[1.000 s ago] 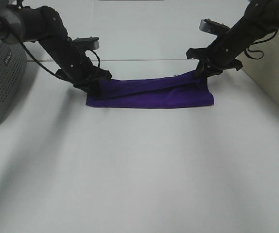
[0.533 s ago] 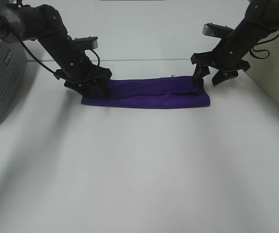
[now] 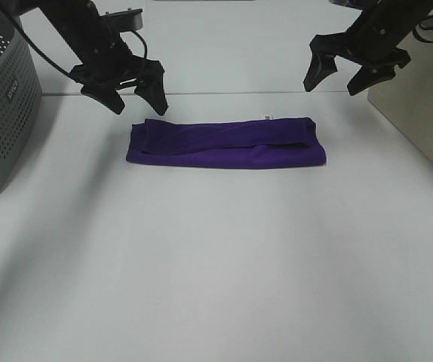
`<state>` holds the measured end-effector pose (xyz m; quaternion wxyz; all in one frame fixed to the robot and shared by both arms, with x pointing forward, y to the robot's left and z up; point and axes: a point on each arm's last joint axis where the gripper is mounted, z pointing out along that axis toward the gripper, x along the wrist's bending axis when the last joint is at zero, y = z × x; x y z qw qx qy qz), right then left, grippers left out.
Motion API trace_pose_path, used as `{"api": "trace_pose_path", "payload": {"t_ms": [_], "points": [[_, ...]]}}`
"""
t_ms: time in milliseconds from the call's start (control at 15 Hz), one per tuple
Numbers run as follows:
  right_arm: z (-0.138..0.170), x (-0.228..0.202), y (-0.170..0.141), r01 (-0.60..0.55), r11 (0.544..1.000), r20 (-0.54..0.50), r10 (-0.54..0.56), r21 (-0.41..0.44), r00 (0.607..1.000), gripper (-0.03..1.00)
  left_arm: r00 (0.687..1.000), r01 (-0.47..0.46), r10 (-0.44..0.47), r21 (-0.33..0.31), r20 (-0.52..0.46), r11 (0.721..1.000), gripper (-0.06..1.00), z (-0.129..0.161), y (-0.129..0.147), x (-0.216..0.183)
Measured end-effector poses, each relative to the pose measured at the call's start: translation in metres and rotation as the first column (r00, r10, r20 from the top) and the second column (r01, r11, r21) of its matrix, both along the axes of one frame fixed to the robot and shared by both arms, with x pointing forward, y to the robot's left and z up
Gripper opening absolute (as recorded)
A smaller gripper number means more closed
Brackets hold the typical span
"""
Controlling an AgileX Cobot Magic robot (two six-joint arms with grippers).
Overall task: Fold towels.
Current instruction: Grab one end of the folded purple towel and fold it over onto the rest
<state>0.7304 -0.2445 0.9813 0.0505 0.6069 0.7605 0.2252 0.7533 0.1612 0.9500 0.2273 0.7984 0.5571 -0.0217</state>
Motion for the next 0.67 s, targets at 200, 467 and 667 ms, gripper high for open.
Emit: {"api": "trace_pose_path", "payload": {"t_ms": [200,467,667], "points": [[0.006,-0.007,0.001,-0.018,1.0,-0.047,0.018,0.006,0.999,0.84,0.997,-0.06,0.057,-0.061,-0.042,0.996,0.82,-0.013,0.027,0.008],[0.008,-0.014,0.002,-0.038,0.999,-0.11,0.04,0.021,0.993,0.84,0.982,-0.14,0.117,-0.155,-0.146,0.978,0.82,-0.06,0.062,0.017],[0.008,-0.014,0.002,-0.038,0.999,-0.11,0.04,0.021,0.993,0.84,0.978,-0.153,0.121,-0.185,-0.171,0.971,0.81,-0.07,0.061,0.017]]}}
